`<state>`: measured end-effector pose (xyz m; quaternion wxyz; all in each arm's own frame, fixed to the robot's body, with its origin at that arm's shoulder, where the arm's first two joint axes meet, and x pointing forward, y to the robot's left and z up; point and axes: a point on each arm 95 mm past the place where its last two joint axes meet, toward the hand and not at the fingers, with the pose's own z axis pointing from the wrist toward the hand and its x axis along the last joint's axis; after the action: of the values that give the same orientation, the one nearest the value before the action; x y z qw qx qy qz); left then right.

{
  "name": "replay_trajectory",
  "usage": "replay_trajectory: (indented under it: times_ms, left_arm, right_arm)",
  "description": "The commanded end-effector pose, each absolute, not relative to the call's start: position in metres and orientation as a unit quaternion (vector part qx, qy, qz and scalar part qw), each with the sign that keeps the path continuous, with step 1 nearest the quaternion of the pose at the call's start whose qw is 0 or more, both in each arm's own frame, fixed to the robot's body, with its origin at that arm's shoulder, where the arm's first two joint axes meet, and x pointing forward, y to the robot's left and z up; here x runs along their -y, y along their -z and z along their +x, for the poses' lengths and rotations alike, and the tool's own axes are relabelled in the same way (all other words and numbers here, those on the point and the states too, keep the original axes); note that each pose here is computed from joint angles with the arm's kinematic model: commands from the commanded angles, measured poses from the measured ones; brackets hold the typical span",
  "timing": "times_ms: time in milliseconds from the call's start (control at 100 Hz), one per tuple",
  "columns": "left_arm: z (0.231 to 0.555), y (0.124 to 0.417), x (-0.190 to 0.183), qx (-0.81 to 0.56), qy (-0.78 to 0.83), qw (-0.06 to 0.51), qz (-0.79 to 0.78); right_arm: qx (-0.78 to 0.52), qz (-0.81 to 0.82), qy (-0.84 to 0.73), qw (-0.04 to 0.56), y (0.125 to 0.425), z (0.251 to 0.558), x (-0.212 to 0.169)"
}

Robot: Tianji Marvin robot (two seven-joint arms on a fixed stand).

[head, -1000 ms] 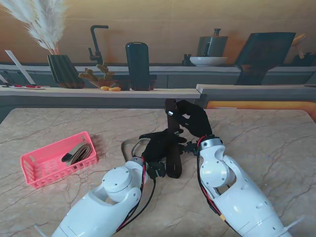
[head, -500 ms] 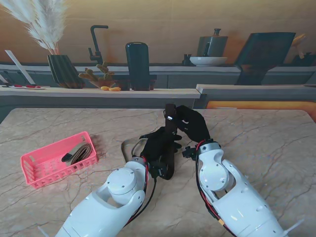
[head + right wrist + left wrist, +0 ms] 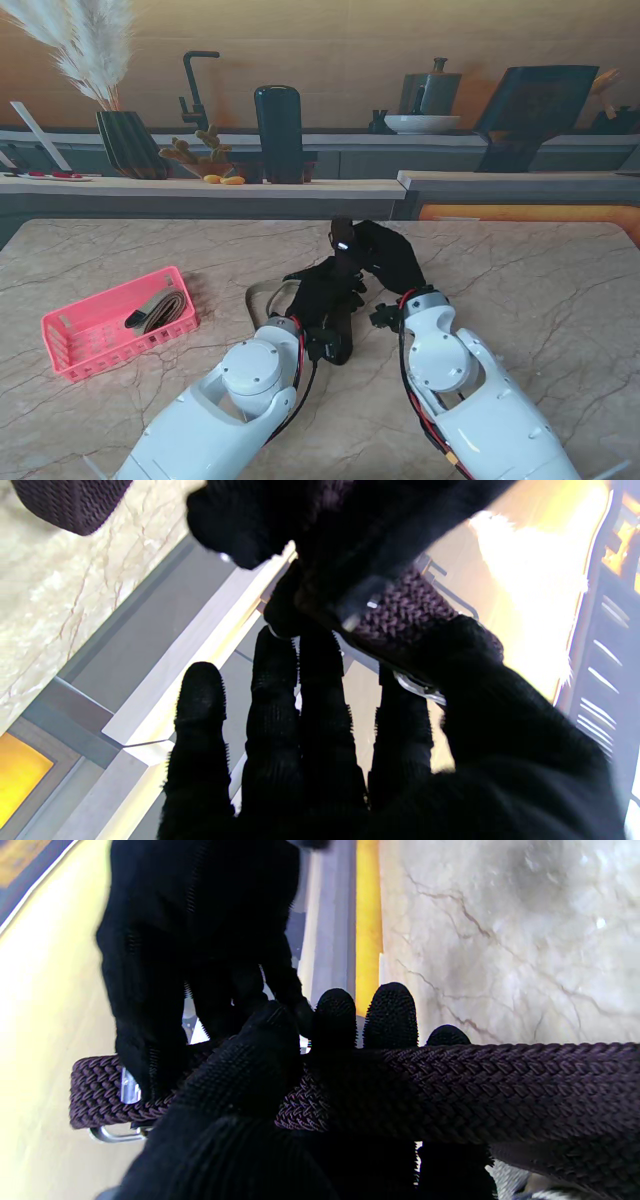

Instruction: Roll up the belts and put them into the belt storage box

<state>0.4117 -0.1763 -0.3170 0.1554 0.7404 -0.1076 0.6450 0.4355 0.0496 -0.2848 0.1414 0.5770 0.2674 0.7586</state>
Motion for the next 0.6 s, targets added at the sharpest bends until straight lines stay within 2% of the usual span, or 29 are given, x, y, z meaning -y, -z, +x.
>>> replay_trajectory:
  times_ms: [0,290,590]
  left_arm:
    - [0.413,0.314,0.178,0.109,-0.649,0.162,0.735]
    - [0.412,0.316,0.176,0.118,-0.64,0.17,0.74]
    - [0.411,0.316,0.174,0.109,-0.63,0.18,0.748]
  right_arm:
    - [-0.279,0.58,-0.751,0.144,0.287,0.431,-0.04]
    - [-0.332,0.569,-0.744,0.116,0.277,0.427,-0.018]
    - [-0.354,0.545,-0.753,0.106,0.277,0.421,-0.019]
